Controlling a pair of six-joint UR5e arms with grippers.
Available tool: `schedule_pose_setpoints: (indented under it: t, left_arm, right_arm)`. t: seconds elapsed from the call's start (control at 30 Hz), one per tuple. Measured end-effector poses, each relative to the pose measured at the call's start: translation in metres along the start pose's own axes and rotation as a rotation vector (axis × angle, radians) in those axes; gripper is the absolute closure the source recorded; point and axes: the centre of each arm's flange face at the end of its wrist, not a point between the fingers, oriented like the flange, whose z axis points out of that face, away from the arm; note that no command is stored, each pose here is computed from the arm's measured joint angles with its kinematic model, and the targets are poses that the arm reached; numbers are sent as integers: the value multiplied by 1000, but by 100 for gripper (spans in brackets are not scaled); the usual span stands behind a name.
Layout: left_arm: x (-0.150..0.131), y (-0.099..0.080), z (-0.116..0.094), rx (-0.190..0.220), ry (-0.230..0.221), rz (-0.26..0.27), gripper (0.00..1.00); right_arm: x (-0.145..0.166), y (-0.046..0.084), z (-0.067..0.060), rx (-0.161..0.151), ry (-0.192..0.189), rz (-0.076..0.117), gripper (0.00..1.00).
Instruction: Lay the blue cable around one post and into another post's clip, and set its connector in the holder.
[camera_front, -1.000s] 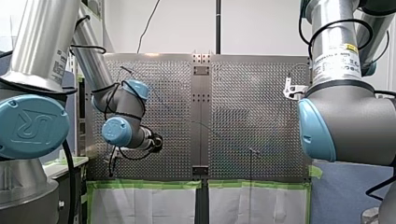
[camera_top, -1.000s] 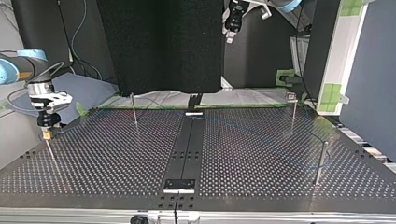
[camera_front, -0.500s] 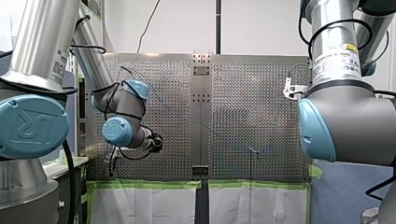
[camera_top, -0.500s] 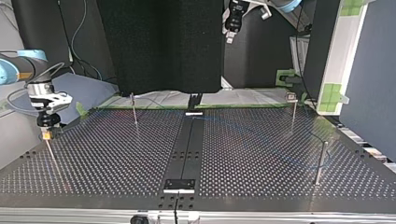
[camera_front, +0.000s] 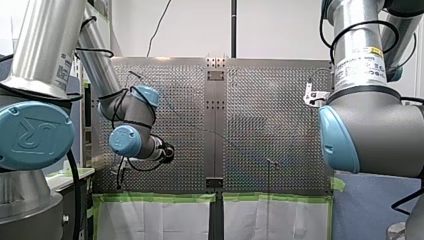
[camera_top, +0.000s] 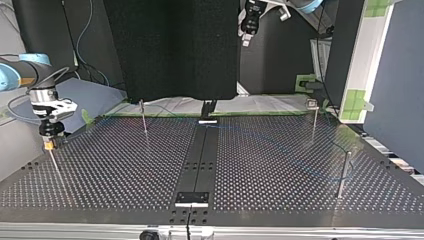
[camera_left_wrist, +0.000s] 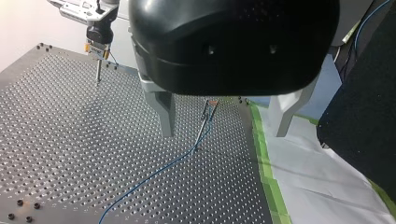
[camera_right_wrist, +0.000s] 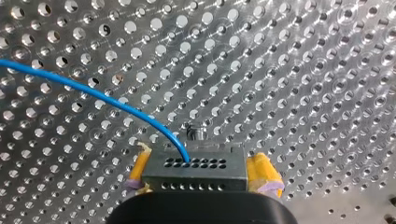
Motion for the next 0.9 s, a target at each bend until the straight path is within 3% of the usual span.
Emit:
schedule_pose_setpoints:
  t: [0.77, 0.9]
  left_arm:
    - [-1, 1, 2, -5, -2, -2, 0]
    - [-1, 2, 2, -6, -2, -3, 0]
  right_arm:
    - [4, -2, 2, -4, 0, 4, 9]
    - [0, -3, -1, -11, -39, 21, 9]
